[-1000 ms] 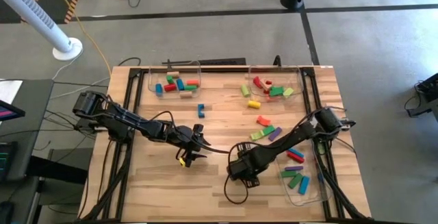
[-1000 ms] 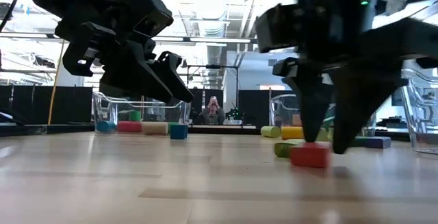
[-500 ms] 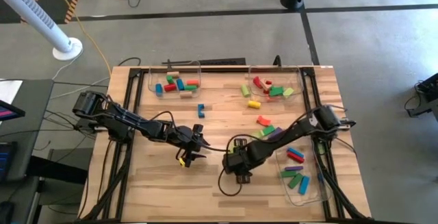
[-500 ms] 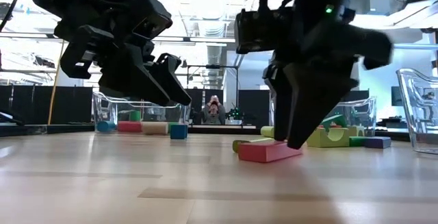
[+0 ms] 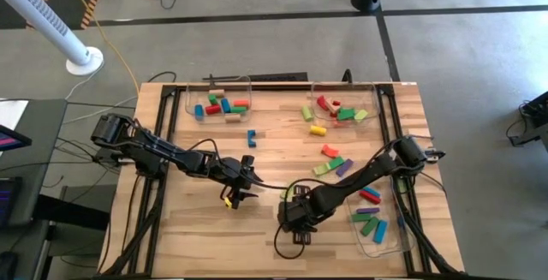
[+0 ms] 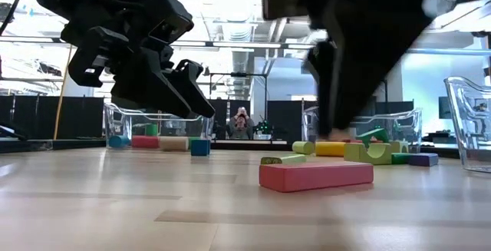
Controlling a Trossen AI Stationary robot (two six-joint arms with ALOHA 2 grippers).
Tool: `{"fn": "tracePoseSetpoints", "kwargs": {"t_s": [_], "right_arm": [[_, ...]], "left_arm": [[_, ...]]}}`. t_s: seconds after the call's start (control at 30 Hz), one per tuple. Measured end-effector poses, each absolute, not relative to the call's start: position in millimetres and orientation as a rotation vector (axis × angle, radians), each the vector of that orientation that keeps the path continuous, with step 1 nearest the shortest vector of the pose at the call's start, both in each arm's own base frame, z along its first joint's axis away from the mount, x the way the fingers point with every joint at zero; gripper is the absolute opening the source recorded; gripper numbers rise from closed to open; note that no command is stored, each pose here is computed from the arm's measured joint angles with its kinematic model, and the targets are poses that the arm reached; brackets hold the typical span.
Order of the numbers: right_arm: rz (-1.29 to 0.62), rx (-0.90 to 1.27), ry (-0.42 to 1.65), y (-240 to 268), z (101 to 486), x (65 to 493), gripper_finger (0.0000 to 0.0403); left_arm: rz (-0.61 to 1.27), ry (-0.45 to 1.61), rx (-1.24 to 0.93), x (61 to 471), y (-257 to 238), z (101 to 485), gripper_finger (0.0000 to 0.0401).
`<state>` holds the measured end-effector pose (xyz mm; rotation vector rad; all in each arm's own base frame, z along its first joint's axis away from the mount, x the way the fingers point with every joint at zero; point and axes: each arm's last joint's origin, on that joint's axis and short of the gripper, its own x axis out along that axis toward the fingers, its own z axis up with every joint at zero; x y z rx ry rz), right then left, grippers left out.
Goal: Sort blocks by size
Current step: Put the orange rectangular block into the bottom transparent bin
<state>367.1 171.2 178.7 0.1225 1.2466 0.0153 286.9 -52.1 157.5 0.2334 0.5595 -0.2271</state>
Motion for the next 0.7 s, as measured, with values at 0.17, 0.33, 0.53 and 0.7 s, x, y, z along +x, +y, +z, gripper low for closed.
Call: {"fn": "tracePoseSetpoints", "kwargs": {"t_s": [0.17,0.33,0.53,0.7], "right_arm": [[0.052,0.073,1.198,174.6,196.6,374.0,0.0254],[0.074,-0.060,1.232,172.3,192.8,371.5,0.0254],[0.081,-0.142,1.311,166.9,172.8,360.7,0.0254],[0.090,-0.167,1.329,163.7,158.6,354.7,0.0254]], "left_arm": [[-0.227,0.559,0.233,286.9,-52.1,157.5,0.0229],[-0.227,0.565,0.234,286.6,-52.1,157.1,0.0229],[-0.228,0.571,0.234,286.3,-52.0,156.6,0.0229],[-0.227,0.564,0.234,286.6,-52.1,157.1,0.0229]]}}
